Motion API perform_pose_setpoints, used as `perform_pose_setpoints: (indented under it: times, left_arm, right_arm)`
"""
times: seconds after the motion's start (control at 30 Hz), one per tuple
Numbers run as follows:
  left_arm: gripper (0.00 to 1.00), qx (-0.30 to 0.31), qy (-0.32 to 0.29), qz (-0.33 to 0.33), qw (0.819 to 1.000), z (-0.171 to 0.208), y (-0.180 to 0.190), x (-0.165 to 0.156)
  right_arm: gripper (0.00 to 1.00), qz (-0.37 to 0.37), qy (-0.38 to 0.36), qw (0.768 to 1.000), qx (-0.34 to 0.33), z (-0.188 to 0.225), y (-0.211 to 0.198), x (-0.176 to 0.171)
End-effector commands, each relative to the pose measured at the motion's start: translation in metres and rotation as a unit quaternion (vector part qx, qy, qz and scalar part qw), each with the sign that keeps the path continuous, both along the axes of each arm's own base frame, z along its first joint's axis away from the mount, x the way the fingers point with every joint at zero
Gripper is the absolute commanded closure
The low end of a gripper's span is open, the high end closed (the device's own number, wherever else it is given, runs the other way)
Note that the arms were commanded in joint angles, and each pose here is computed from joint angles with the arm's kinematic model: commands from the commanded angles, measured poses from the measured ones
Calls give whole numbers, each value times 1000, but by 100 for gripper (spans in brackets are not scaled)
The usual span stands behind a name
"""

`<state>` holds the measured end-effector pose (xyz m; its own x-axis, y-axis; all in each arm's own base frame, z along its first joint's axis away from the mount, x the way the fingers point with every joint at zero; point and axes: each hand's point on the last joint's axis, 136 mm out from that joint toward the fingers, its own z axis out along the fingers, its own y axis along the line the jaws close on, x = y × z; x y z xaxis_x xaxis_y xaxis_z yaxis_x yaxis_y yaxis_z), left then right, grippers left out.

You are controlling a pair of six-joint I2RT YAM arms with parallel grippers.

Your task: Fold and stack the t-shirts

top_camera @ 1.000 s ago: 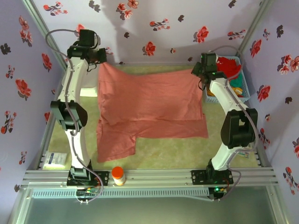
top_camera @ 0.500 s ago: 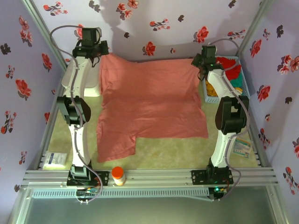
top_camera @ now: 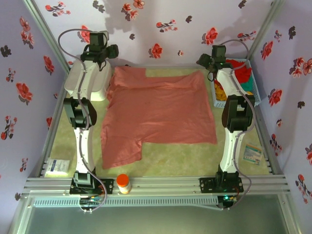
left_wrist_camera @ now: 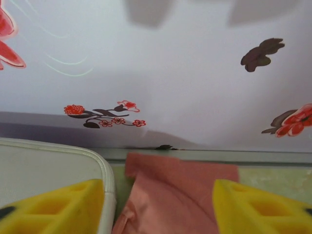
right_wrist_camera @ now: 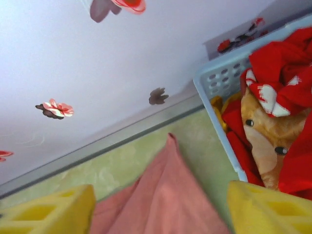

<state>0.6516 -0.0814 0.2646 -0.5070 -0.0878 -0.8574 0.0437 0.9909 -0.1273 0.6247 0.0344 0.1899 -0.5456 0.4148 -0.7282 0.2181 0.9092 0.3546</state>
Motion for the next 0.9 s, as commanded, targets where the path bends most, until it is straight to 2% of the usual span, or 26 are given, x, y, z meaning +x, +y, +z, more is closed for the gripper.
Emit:
perform_pose_setpoints:
  times: [0.0, 0.17, 0.2, 0.27, 0.43, 0.57, 0.67, 0.87]
  left_arm:
    - [33, 11, 22, -9, 1000, -1, -5, -13]
    - [31, -3, 80, 15, 997, -4, 2, -54]
    - [31, -11, 94, 17, 995, -5, 2, -66]
    - [32, -21, 118, 20, 993, -11, 0, -90]
    - [32, -55, 200, 57, 977, -50, 8, -164]
    - [32, -70, 269, 61, 959, -86, 11, -239]
    - [33, -73, 309, 64, 946, -107, 14, -289]
    - [37, -66, 371, 92, 922, -128, 28, -372]
  right_arm:
    - [15, 20, 16, 1000, 17, 9, 7, -14]
    - [10, 32, 44, 998, 35, 17, 16, -47]
    - [2, 31, 52, 998, 36, 15, 17, -58]
    - [1, 34, 63, 997, 43, 11, 23, -78]
    - [1, 45, 124, 991, 37, -16, 38, -147]
    - [4, 52, 152, 986, 46, -42, 47, -203]
    - [6, 41, 185, 981, 27, -61, 41, -244]
    - [7, 13, 246, 968, 36, -93, 28, -312]
